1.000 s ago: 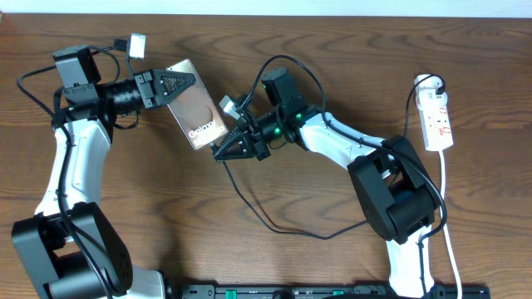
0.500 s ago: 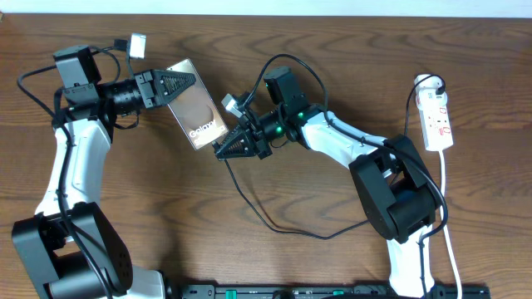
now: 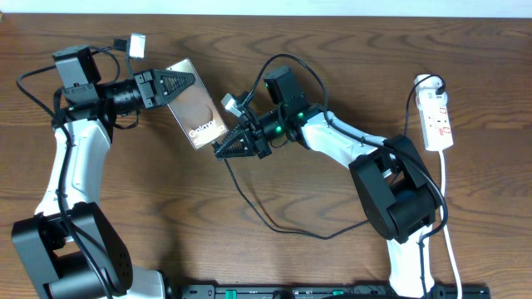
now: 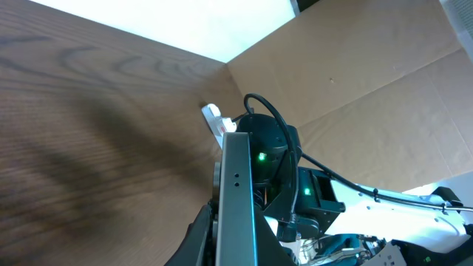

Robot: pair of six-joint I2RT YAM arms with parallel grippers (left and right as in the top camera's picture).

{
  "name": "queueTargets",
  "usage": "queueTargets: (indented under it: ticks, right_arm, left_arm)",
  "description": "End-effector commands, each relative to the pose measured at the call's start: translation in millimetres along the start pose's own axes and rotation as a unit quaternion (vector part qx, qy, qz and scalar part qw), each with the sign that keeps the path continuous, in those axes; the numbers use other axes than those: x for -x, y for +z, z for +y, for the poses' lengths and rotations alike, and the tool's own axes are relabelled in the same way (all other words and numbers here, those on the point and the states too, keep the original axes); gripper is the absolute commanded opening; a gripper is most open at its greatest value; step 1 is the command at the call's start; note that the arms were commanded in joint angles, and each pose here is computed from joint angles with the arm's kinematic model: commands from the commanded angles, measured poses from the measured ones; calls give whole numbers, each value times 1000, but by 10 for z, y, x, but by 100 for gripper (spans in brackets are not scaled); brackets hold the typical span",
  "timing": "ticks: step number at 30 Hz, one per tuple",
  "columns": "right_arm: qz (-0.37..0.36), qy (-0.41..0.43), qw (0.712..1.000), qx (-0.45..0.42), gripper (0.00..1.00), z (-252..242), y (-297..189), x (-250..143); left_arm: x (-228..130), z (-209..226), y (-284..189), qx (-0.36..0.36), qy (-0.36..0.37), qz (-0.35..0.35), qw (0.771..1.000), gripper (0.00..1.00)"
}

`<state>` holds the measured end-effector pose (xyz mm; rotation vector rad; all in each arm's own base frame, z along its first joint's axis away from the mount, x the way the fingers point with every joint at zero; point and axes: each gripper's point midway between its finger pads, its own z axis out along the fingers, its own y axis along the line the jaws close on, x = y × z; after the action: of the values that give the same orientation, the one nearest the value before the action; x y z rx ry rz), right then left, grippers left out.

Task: Plug charger to phone and switch on socket

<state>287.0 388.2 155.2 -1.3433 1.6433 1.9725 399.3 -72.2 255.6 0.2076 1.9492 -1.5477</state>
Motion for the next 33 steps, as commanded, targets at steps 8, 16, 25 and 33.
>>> queueTargets:
  ticks: [8, 16, 25, 33]
  right_arm:
    - [-13, 8, 1000, -25, 1, -77, -52, 169]
    - [-24, 7, 999, -45, 1, -126, -13, 290]
    - [-29, 7, 998, -59, 1, -164, 21, 330]
    - [-37, 6, 997, -68, 1, -185, 17, 384]
  left_arm:
    - [3, -123, -7, -20, 21, 5, 1000, 7]
    - [0, -126, -1, -20, 21, 5, 1000, 7]
    - [-4, -126, 1, -20, 18, 6, 1000, 8]
    - [-27, -143, 40, -24, 17, 11, 1000, 7]
